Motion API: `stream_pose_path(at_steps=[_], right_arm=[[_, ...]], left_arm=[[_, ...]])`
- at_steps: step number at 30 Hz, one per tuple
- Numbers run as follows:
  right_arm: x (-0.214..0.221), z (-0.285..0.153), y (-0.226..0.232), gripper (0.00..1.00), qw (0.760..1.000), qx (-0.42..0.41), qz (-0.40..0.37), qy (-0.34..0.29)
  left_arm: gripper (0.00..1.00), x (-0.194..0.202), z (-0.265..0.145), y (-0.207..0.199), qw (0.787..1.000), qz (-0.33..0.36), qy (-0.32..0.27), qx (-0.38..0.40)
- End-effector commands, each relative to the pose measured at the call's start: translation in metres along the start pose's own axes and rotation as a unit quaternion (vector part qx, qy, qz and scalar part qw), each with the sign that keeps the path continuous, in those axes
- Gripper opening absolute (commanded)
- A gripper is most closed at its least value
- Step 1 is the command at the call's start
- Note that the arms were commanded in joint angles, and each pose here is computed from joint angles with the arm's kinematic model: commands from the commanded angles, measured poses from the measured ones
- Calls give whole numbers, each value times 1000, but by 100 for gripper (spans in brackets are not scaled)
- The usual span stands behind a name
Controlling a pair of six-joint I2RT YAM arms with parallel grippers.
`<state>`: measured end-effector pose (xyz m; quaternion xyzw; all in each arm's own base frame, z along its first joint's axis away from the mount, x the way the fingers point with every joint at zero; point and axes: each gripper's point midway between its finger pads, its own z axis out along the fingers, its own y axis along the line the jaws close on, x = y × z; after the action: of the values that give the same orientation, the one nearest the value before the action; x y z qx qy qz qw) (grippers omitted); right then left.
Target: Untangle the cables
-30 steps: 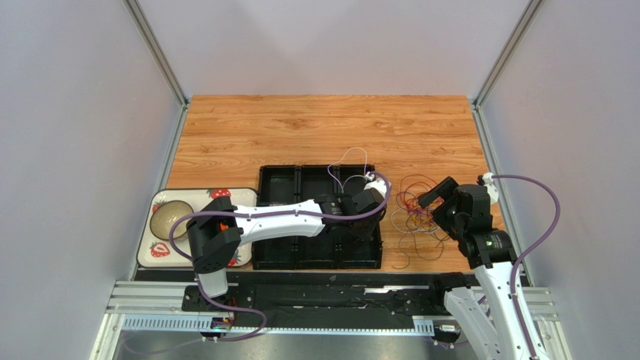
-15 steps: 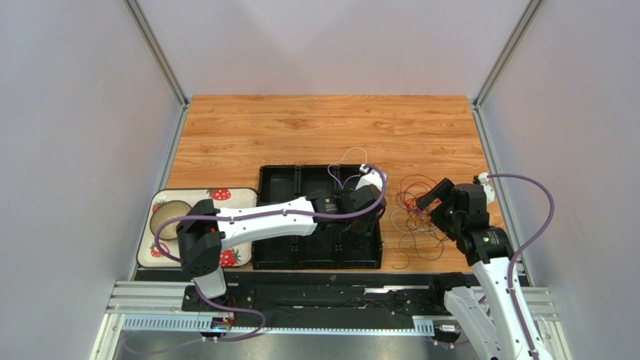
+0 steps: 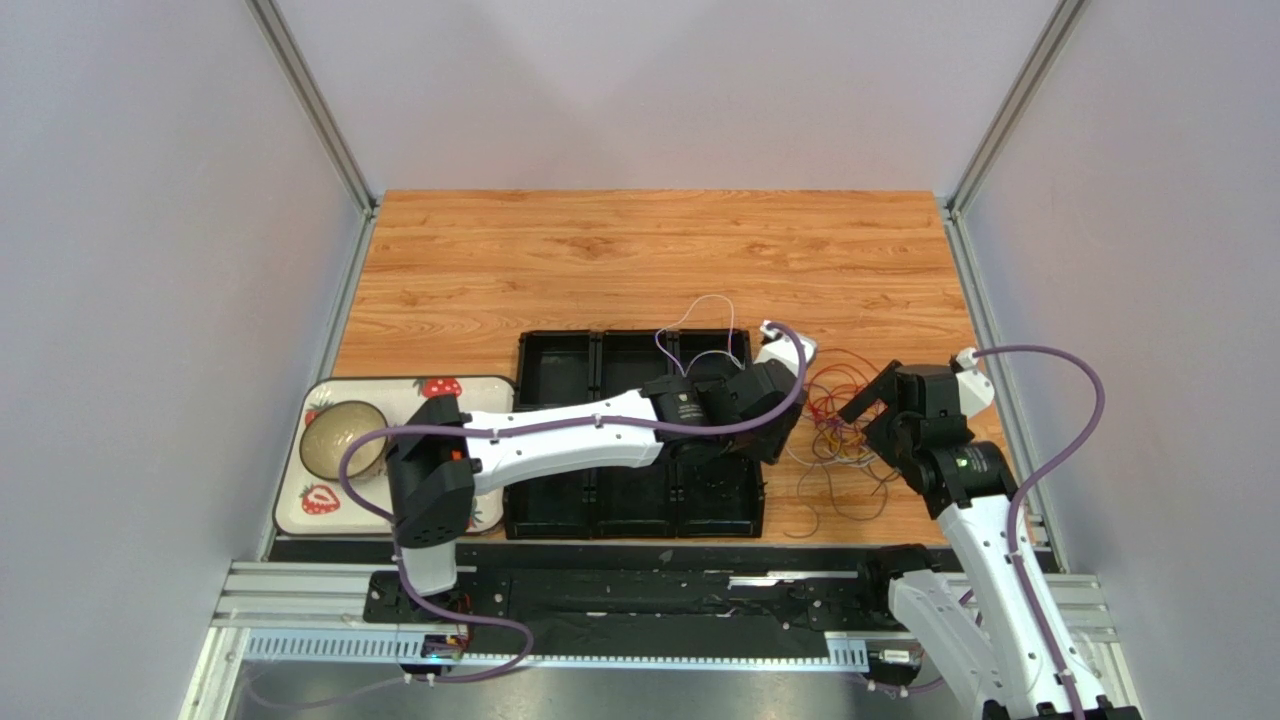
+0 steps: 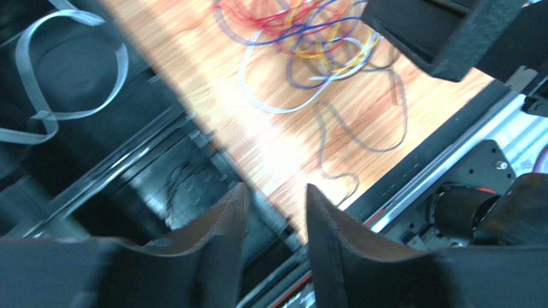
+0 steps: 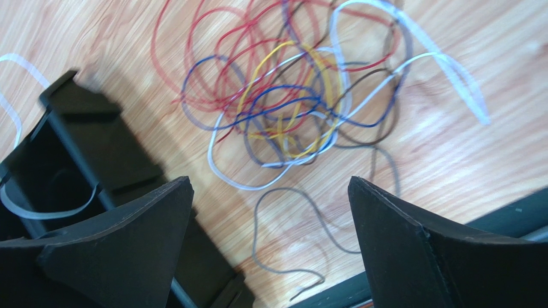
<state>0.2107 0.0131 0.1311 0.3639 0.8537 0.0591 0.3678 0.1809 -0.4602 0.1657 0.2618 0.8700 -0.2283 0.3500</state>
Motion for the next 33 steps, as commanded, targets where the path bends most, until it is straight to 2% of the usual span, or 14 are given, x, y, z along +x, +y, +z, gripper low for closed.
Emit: stream_pose_path(at_steps=[1,3,7,9,12,13,18,21,22,25,26,27,29,33], right_arm=[[-33,-2,-24,97,993,71,22,-91],[-44,-2,-35,97,986,101,37,-126],[-71,-8,-49,98,968,154,74,-185],[-84,-14,-43,99,963,151,95,-203],[-100,-15,-40,99,957,163,108,-216],[-104,-14,-42,99,955,170,113,-217],[-104,2,-54,99,953,200,121,-192],[-96,21,-53,99,962,177,132,-161],[-83,32,-57,99,968,171,131,-131],[-65,56,-58,100,977,154,120,-87],[-63,61,-56,100,979,148,116,-81],[-61,69,-54,100,980,143,113,-74],[-50,78,-51,100,985,131,103,-51],[-40,93,-40,96,991,94,92,-27]], left_arm=[[53,-16,19,-38,996,30,-26,74],[63,-18,30,-51,993,43,-36,101],[73,-27,47,-79,975,124,-57,174],[73,-20,64,-84,969,153,-45,190],[72,-28,84,-91,957,185,-43,217],[72,-41,85,-95,951,194,-54,233],[71,-60,120,-83,955,191,-43,221],[68,-55,137,-70,959,184,-29,214],[67,-53,139,-65,961,177,-26,210],[67,-52,133,-51,964,159,-35,212],[68,-71,119,-53,961,154,-66,219],[68,-56,123,-43,964,149,-52,212],[68,-68,113,-33,966,139,-71,206],[67,-58,116,-11,973,121,-58,191]])
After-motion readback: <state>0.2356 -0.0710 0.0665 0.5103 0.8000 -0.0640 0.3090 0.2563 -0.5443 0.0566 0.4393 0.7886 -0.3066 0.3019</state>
